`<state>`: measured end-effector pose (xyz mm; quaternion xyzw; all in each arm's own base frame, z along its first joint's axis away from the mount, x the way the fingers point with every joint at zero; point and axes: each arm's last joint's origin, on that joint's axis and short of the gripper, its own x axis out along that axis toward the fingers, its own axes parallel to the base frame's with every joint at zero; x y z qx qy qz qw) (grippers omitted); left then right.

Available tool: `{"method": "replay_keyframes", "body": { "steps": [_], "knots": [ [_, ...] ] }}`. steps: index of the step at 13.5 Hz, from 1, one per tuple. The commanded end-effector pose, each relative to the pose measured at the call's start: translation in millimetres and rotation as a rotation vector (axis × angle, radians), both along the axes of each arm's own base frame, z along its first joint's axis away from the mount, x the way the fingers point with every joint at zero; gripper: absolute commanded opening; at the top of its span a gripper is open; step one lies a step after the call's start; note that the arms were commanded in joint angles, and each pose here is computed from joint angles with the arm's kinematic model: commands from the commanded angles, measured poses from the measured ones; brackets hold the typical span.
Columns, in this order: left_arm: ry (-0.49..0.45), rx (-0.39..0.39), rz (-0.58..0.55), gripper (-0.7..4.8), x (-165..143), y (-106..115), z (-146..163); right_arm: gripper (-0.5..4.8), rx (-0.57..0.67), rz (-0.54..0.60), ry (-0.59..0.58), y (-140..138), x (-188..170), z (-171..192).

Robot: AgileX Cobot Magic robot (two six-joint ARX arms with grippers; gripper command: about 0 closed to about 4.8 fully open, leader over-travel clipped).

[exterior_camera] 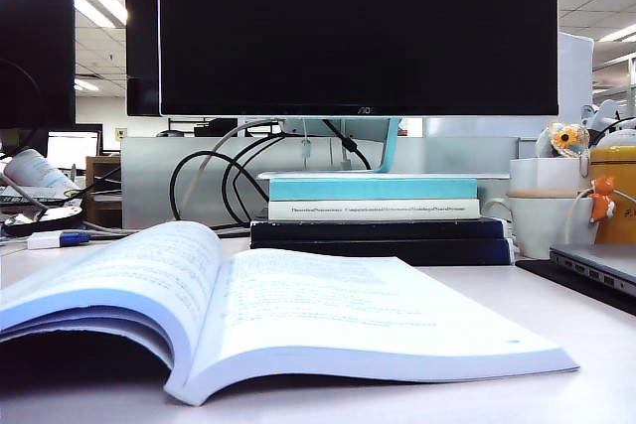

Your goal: Close the book.

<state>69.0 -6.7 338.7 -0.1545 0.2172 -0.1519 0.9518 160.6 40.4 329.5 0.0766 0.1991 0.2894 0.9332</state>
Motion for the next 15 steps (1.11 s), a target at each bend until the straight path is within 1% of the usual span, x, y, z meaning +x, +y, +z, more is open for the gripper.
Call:
{"method": "replay_keyframes", "body": {
  "steps": [1,3,4,5,6,7,8,9,10,11,12,13,15],
  "knots": [
    [0.040,0.013,-0.111,-0.06,26.2,-10.0,12.1,-0.04,-0.003,0.073,-0.011,13.5,5.3,0.5],
    [0.060,0.115,-0.129,-0.06,38.6,-22.8,21.6,-0.04,-0.007,0.092,0.000,17.9,6.5,-1.4],
    [0.053,0.159,-0.162,-0.06,42.6,-35.4,27.1,-0.04,-0.010,0.093,0.002,18.1,7.3,-1.9],
    [0.044,0.215,-0.144,-0.06,39.8,-49.1,30.1,-0.04,-0.012,0.092,0.004,17.9,7.4,-2.2],
    [0.055,0.239,-0.122,-0.06,27.8,-61.8,26.6,-0.04,-0.018,0.094,0.008,17.7,7.1,-2.9],
    [0.082,0.195,-0.161,-0.05,11.3,-74.1,15.0,-0.04,-0.043,0.104,0.011,17.6,6.5,-4.8],
    [0.081,0.170,-0.136,-0.06,-2.6,-79.8,-0.5,-0.04,-0.056,0.109,0.012,17.6,6.2,-5.8],
    [0.074,0.117,-0.106,-0.06,-22.5,-92.6,-26.9,-0.04,-0.056,0.112,0.011,17.6,6.1,-5.8],
    [0.049,0.100,-0.103,-0.06,-30.3,-99.1,-36.6,-0.04,-0.055,0.120,0.009,18.0,6.0,-5.6],
    [0.023,0.056,-0.114,-0.06,-45.3,-112.5,-54.2,-0.04,-0.050,0.149,0.022,18.6,5.3,-6.8],
    [0.043,0.061,-0.098,-0.06,-52.3,-122.9,-68.9,-0.04,-0.080,0.149,0.051,18.1,4.6,-11.0],
    [0.060,0.222,-0.086,-0.06,-53.9,-147.2,-90.9,-0.04,-0.091,0.155,0.089,18.5,5.6,-15.3],
    [0.077,0.283,-0.089,-0.06,-54.6,-153.7,-99.1,-0.04,-0.096,0.157,0.106,18.4,5.2,-17.0]
  ]
}}
